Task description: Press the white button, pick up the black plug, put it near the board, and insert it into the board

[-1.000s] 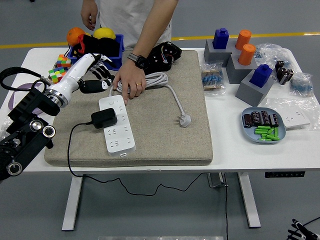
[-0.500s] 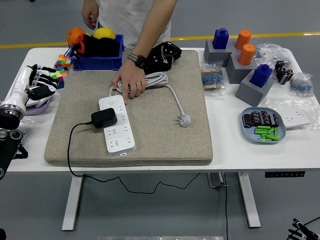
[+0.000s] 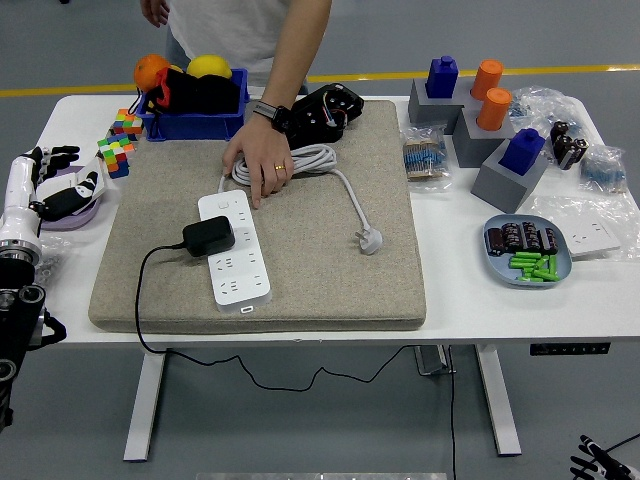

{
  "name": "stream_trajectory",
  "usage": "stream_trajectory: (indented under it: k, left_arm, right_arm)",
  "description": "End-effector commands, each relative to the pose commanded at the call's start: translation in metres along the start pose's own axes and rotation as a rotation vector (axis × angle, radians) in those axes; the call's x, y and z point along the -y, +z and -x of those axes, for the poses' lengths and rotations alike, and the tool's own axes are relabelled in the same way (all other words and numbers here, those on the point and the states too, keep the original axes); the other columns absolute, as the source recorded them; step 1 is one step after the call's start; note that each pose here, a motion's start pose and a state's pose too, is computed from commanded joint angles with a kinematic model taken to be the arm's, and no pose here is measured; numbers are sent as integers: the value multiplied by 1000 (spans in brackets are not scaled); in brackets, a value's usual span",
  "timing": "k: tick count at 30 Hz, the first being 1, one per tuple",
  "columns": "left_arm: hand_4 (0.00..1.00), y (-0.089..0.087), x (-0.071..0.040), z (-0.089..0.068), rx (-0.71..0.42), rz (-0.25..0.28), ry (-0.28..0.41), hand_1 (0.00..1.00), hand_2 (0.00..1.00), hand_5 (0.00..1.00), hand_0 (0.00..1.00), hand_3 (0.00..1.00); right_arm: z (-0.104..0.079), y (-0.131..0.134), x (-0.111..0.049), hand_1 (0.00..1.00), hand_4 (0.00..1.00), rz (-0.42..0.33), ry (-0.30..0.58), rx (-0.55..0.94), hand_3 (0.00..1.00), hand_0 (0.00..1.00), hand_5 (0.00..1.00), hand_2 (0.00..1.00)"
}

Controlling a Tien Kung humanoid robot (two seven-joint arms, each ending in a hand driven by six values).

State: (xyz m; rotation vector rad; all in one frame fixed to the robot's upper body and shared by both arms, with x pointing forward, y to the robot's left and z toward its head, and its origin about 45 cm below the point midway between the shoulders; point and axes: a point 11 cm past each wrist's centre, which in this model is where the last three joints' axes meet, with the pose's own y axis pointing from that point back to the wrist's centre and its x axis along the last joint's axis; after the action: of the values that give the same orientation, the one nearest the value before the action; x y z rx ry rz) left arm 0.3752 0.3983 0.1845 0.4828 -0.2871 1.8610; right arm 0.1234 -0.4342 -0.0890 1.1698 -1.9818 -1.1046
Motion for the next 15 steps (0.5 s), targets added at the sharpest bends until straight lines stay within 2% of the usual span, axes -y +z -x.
stream_trajectory:
  k: [9, 15]
  left_arm:
    - [707, 1, -1, -15, -28, 11, 52, 785, 721, 2, 803, 646]
    - [702, 2, -2, -17, -39, 15, 60, 786, 720, 2, 804, 644]
  right_arm:
    - [7, -3, 1, 601, 720, -7, -17, 3, 641, 720, 472, 550]
    - [8, -3, 1, 601, 721, -4, -19, 5, 644, 719, 475, 550]
